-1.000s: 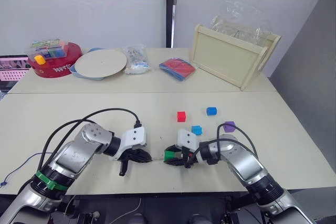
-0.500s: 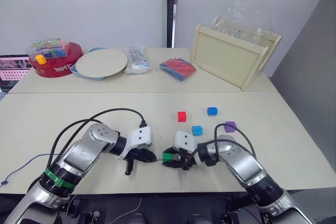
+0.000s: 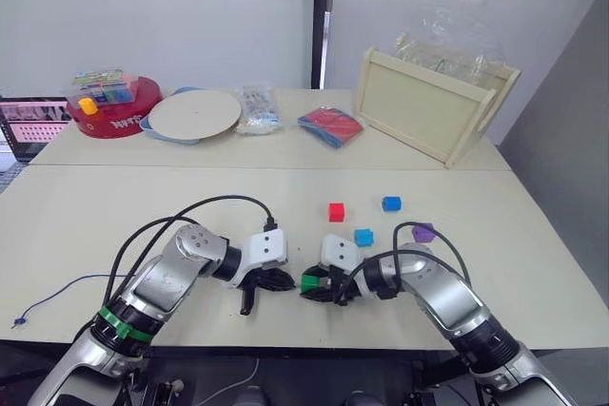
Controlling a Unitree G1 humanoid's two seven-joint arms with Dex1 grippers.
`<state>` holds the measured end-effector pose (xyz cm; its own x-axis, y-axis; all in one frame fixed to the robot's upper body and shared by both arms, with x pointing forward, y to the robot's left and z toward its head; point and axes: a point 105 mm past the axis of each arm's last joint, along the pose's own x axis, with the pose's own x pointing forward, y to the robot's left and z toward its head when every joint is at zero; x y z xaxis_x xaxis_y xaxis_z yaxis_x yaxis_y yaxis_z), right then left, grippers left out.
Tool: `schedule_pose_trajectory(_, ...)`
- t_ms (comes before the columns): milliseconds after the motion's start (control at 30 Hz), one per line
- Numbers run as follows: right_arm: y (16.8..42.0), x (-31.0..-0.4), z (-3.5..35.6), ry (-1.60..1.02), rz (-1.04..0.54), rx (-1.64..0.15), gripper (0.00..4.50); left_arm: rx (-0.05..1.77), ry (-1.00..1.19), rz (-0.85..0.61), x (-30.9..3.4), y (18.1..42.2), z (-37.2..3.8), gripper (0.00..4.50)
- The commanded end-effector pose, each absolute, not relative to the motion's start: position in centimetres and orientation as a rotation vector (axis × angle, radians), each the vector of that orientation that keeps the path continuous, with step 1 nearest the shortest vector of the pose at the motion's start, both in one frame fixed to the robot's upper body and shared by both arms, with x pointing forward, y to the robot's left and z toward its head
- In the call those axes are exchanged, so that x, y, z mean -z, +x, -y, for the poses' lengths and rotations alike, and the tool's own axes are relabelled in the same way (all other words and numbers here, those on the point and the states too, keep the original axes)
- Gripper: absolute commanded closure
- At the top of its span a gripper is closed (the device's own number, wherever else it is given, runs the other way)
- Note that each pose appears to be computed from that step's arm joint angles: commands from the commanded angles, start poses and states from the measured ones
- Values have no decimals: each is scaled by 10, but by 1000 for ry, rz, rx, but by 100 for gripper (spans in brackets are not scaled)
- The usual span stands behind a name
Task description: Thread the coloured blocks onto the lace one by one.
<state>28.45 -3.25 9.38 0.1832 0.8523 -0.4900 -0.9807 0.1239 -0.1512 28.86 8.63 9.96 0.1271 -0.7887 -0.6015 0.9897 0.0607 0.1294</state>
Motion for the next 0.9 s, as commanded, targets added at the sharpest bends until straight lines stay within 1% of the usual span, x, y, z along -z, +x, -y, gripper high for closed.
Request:
schedule_pose_trajectory(33, 273, -94, 11, -457, -284, -1419, 320, 1493, 556, -287, -109, 281, -54, 450)
schedule_pose_trajectory(133, 274, -92, 13, -450, -293, -1410, 320, 1477, 542, -274, -111, 283, -58, 450)
schedule_pose_trajectory(200, 275, -91, 14, -448, -299, -1405, 320, 1458, 534, -260, -113, 286, -62, 379)
schedule_pose_trajectory(300, 277, -89, 17, -447, -307, -1397, 320, 1463, 550, -281, -112, 285, -73, 288)
schedule_pose_trajectory(467, 279, -85, 24, -451, -330, -1382, 320, 1455, 583, -370, -113, 283, -96, 124)
schedule_pose_trajectory(600, 282, -83, 29, -458, -340, -1367, 320, 1421, 582, -384, -119, 282, -115, 124)
schedule_pose_trajectory(900, 284, -84, 32, -457, -340, -1354, 320, 1311, 609, -448, -111, 283, -156, 124)
